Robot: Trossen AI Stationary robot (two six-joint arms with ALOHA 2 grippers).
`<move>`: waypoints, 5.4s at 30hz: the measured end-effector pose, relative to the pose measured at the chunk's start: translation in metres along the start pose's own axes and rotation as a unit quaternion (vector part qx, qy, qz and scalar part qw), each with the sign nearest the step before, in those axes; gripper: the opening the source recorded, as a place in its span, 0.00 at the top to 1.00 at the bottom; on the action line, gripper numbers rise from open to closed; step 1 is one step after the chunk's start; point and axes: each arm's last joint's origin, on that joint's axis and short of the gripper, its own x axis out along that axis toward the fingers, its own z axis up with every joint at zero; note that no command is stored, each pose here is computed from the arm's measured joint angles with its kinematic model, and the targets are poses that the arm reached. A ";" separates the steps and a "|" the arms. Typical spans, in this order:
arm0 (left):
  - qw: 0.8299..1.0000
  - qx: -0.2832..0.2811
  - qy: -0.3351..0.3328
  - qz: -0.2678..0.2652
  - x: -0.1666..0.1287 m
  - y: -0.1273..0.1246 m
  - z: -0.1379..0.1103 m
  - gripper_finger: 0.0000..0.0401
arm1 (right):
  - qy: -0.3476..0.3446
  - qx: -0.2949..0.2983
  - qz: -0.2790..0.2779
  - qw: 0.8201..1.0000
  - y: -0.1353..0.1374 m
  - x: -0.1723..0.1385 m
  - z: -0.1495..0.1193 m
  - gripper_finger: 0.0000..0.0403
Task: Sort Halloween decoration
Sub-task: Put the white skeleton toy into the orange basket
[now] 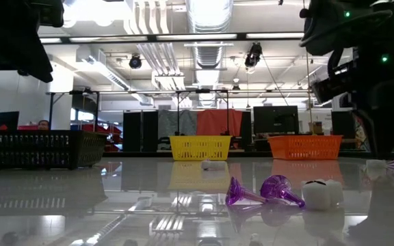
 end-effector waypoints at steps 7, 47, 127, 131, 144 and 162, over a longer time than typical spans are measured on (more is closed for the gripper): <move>1.000 0.002 0.000 0.000 0.000 0.000 0.000 0.76 | -0.002 0.001 -0.003 1.000 -0.004 0.016 -0.006 0.76; 1.000 -0.002 0.000 -0.001 0.000 0.000 0.000 0.76 | 0.000 0.212 0.089 0.973 -0.033 0.013 0.018 0.98; 0.992 0.028 -0.084 0.093 -0.036 0.003 0.025 0.76 | -0.155 0.358 0.057 0.919 -0.103 -0.034 0.011 0.97; 0.990 0.014 -0.087 0.114 -0.035 0.008 0.027 0.76 | -0.202 0.396 0.053 0.894 -0.130 -0.041 0.014 0.97; 0.978 -0.023 -0.097 0.185 -0.027 0.026 0.048 0.76 | -0.219 0.435 0.021 0.873 -0.203 -0.023 0.023 0.97; 0.974 -0.039 -0.103 0.196 -0.026 0.030 0.055 0.76 | -0.208 0.430 0.008 0.878 -0.216 -0.014 0.025 0.97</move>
